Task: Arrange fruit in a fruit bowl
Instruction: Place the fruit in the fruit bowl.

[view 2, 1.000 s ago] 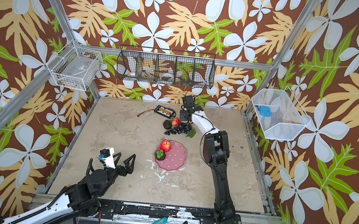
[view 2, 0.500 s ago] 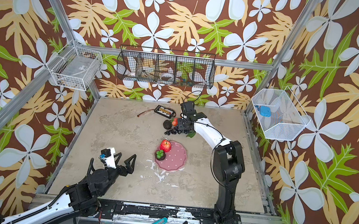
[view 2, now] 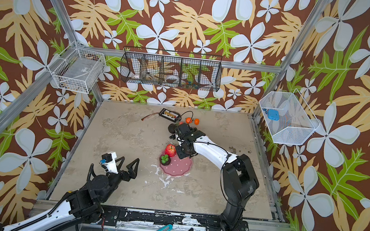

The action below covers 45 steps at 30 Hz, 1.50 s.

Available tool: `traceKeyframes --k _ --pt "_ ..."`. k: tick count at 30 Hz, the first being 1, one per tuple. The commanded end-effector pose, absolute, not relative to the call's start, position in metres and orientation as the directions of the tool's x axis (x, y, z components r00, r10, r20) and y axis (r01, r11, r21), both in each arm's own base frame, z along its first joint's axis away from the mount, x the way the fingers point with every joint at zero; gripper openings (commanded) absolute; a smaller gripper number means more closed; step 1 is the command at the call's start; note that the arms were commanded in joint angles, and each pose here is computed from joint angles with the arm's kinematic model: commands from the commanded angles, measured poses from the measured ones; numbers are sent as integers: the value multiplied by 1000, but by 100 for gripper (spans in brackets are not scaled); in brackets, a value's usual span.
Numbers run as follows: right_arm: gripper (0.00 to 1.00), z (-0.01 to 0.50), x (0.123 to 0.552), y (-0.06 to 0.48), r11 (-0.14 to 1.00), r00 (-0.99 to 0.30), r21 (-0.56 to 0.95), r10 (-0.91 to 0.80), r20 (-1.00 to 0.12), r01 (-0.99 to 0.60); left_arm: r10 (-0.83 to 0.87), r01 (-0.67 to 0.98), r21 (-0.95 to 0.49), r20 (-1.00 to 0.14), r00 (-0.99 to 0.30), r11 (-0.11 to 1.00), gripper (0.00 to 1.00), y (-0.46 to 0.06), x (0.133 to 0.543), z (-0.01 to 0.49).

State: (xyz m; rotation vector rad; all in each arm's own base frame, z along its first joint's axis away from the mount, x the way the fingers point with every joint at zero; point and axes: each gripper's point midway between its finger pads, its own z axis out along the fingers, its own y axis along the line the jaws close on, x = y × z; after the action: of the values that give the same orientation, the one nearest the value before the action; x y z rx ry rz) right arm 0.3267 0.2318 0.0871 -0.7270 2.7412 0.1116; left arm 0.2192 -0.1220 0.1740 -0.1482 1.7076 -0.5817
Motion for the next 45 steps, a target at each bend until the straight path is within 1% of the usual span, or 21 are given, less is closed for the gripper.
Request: traceKeyframes --k 1,7,13,17,25,36,41,45 --pt "49 79 321 228 869 -836 -3 -477 -273 -495 -408 206 -451 -886 -219 868 98 -118 219 176" --pt "49 66 324 230 867 -838 -10 -485 -249 -498 -411 206 -453 -885 -217 867 99 -118 219 177" --pt "50 62 335 235 863 -831 -28 -494 -256 -504 -408 205 -451 -886 -218 869 99 -118 219 176" --pt "51 56 338 234 862 -832 -45 -500 -241 -505 -409 205 -451 -886 -219 868 98 -118 219 176" --pt "53 55 346 233 865 -832 -51 -496 -250 -500 -408 205 -451 -886 -219 869 99 -118 219 175" --pt "54 47 353 236 864 -833 -52 -497 -244 -501 -408 204 -450 -887 -218 869 99 -118 219 175" --pt "61 47 354 233 868 -835 -62 -492 -247 -493 -408 204 -451 -886 -218 869 98 -118 219 175" --pt "63 50 355 233 869 -834 -60 -490 -255 -491 -408 204 -451 -886 -219 869 99 -118 219 175"
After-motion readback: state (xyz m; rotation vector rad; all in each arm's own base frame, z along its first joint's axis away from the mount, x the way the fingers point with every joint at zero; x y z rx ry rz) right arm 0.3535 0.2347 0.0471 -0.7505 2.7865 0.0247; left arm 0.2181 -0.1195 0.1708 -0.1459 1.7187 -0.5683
